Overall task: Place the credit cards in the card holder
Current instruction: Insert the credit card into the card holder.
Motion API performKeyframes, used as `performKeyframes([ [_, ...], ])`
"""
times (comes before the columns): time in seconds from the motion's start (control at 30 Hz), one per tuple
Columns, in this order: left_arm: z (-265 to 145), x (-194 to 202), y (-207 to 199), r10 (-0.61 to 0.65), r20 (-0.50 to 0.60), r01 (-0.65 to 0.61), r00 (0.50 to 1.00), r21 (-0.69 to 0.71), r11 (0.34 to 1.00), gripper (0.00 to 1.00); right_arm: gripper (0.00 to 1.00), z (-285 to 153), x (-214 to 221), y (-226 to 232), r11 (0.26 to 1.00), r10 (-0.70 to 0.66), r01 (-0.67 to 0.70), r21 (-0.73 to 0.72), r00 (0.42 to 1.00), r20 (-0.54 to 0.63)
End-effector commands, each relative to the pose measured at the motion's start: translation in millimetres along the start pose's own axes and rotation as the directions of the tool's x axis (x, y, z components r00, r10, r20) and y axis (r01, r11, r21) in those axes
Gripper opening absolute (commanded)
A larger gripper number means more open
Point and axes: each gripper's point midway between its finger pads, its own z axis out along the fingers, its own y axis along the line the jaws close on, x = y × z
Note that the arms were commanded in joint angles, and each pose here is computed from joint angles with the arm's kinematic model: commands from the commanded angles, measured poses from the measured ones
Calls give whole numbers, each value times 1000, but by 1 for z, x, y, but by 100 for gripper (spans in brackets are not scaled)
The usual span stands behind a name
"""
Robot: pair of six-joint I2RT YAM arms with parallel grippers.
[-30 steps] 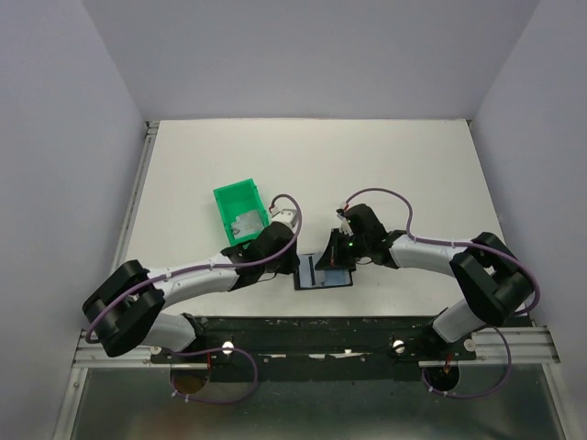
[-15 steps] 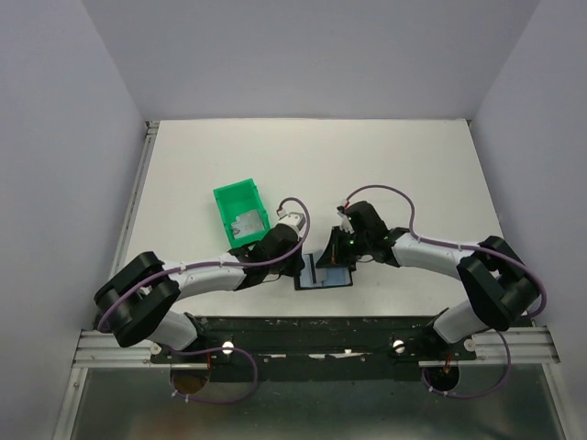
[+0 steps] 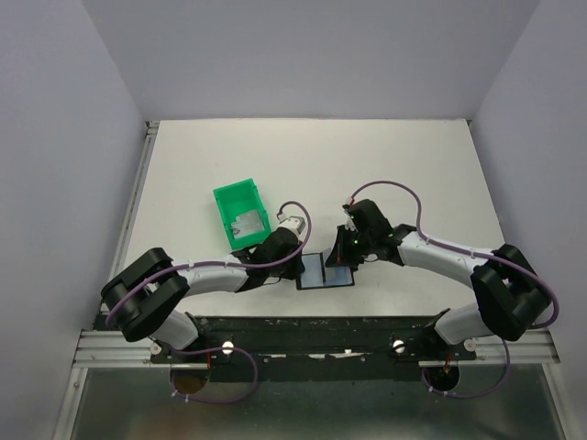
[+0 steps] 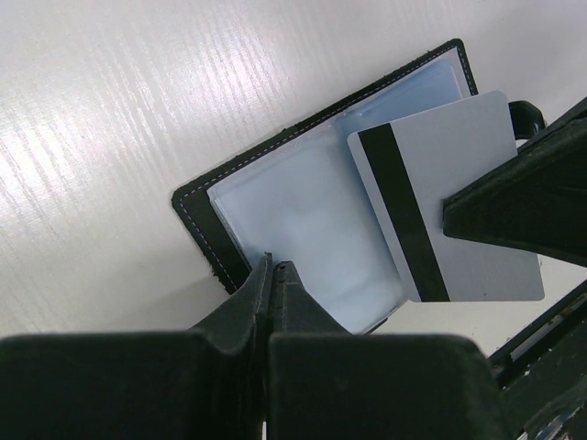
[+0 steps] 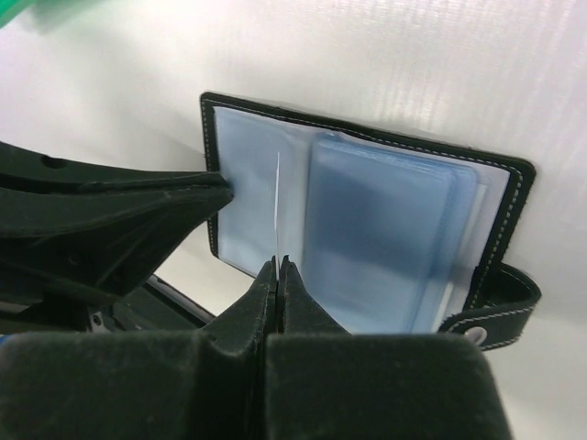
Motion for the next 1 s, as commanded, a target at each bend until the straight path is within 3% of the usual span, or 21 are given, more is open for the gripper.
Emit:
performKeyframes([
  [0.0,2,12,5,-5,-27,5,1000,-10,1000,0,1,-1,2,-14,997,-13,13,79,1000,2],
  [0.43,-4,14,11,-5,-17,4,1000,-23,1000,0,1,13,10,-17,998,11,-9,63,999,-41],
  [0.97,-2,15,13,-9,-19,8,1000,-40,999,0,1,24,15,2,998,22,-26,-65,997,-73],
])
